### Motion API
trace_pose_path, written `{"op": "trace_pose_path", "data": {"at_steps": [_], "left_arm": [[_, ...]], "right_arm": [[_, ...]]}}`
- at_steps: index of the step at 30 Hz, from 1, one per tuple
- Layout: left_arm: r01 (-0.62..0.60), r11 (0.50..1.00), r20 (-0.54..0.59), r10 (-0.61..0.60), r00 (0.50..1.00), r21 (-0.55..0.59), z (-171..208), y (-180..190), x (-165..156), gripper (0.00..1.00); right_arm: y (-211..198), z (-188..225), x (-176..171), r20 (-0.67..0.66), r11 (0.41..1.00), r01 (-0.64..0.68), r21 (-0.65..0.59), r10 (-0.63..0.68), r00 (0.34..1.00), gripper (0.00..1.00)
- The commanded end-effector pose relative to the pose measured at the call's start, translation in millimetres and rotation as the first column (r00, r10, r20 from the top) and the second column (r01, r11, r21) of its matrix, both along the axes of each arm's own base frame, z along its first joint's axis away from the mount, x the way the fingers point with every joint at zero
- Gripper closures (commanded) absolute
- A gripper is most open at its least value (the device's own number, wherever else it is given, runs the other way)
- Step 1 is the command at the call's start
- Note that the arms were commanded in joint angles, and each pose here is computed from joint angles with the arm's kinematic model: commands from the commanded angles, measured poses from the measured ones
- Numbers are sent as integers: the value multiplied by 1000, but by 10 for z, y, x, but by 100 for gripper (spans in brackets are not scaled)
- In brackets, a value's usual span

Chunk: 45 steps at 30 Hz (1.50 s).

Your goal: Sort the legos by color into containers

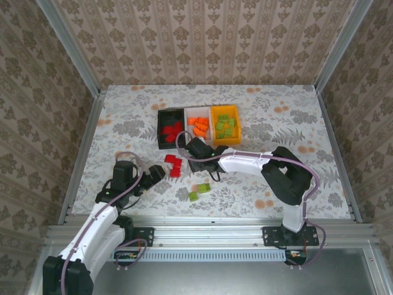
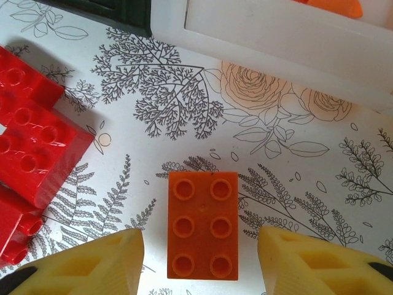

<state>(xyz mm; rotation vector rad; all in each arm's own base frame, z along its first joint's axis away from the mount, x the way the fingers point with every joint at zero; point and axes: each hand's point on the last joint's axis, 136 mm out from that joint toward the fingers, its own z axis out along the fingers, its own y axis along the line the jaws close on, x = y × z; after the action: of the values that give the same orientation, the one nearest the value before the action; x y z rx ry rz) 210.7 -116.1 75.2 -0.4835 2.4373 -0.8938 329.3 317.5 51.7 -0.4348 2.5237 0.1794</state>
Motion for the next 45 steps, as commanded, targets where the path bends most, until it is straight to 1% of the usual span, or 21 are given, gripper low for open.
{"op": "trace_pose_path", "data": {"at_steps": [1,4,9,11,14,17,19,20,22,25,28,32,35,36,39,41,43,45], "left_arm": [[-4,1000,-2,4,1000,-20,11,-11,1,0],[-1,1000,-3,1,1000,-16,6,-7,-9,0],[1,1000,-5,-1,1000,-10,-6,-1,-13,0],[2,1000,-6,-2,1000,-6,-6,2,-16,0],[-3,1000,-12,3,1000,-4,-26,9,-22,0],[-6,1000,-8,6,1000,-9,-15,5,-7,0],[-24,999,0,24,1000,-21,-5,4,33,0],[-33,999,5,33,999,-34,-4,-4,59,0],[-41,997,17,42,999,-69,15,-46,124,0],[-16,998,-14,15,1000,-55,0,-81,138,0],[12,1000,-54,-13,998,-28,-40,-86,91,0],[2,1000,-55,-4,998,-28,-56,-67,55,0],[-17,1000,-39,16,999,-26,-48,-33,50,0],[-20,999,-35,20,999,-24,-42,-27,52,0],[-21,999,-32,20,999,-24,-25,-27,62,0],[-9,999,-30,8,1000,-35,4,-56,77,0],[18,998,-21,-19,1000,-55,64,-121,103,0],[33,998,-16,-34,999,-50,90,-158,130,0]], "right_arm": [[-31,-144,40,-23,1000,17,-16,-17,1000,46],[-81,-263,81,-15,999,38,-25,-39,999,46],[-76,-329,73,-19,999,39,-22,-39,999,58],[-87,-255,82,1,999,39,-11,-39,999,63],[-92,-12,122,47,999,38,7,-38,998,67],[-66,427,230,134,999,24,43,-30,990,67],[-34,636,381,172,999,15,52,-24,985,66],[-28,671,468,177,999,17,47,-25,984,66],[-48,659,730,182,999,34,17,-37,983,66],[-96,612,1075,188,996,62,-57,-50,981,66],[-71,617,1340,199,994,64,-94,-44,979,66],[-91,585,1593,211,988,85,-129,-56,976,66],[-121,522,1709,198,985,102,-142,-73,978,64],[-119,504,1721,193,985,101,-142,-72,979,62],[-121,584,1721,205,985,105,-134,-76,976,43],[-113,775,1705,232,989,106,-105,-79,969,36],[-81,1139,1631,280,994,92,-56,-73,957,34],[-78,1446,1456,328,997,79,-23,-67,942,33]]}}
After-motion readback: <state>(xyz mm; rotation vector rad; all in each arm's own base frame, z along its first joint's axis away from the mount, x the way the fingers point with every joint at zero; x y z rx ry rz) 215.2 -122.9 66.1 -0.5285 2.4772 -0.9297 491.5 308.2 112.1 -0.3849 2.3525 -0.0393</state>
